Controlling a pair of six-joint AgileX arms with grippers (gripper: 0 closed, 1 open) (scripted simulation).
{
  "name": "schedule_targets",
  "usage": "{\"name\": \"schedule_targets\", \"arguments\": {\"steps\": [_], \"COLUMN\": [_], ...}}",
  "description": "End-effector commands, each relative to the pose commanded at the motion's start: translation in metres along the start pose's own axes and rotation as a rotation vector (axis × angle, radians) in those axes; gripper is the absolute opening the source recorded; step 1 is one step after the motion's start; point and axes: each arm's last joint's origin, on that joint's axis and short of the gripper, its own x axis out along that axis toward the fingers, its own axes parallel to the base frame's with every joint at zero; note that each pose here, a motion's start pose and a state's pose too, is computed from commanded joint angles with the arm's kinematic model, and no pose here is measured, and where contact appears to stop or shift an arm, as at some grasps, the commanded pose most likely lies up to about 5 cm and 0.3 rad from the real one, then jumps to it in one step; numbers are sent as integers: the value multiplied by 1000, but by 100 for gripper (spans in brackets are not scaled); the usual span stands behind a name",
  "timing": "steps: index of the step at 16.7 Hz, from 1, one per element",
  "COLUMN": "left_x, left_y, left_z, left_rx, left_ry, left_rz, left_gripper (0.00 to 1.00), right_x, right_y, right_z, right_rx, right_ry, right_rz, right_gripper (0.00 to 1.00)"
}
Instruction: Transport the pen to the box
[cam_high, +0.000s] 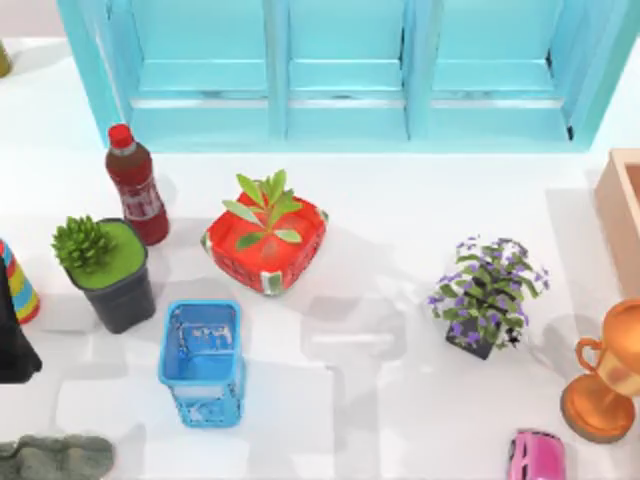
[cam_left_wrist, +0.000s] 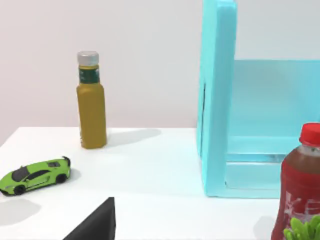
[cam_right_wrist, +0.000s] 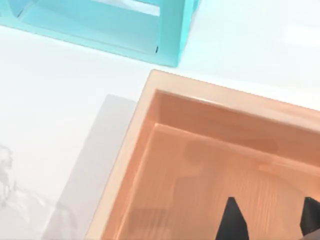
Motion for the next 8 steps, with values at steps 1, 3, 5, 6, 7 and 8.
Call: {"name": "schedule_targets", "arguments": {"steps": [1,3,5,6,7,8], "left_x": [0,0,0,0,0,0], "left_y": [0,0,0,0,0,0], "left_z": [0,0,0,0,0,0], "left_rx": [0,0,0,0,0,0], "left_ry": [0,0,0,0,0,0], "left_rz": [0,0,0,0,0,0], "left_gripper": [100,100,100,100,100,100], "right_x": [7,15,15,15,15,15], "right_y": [1,3,3,3,3,3], "right_z": [-5,-10,-11,-11,-11,-11], "right_rx": [4,13,13,13,13,13], "right_ry": [5,17,18,18,18,18], "right_rz": [3,10,10,10,10,10], "right_gripper": [0,0,0,0,8,15]}}
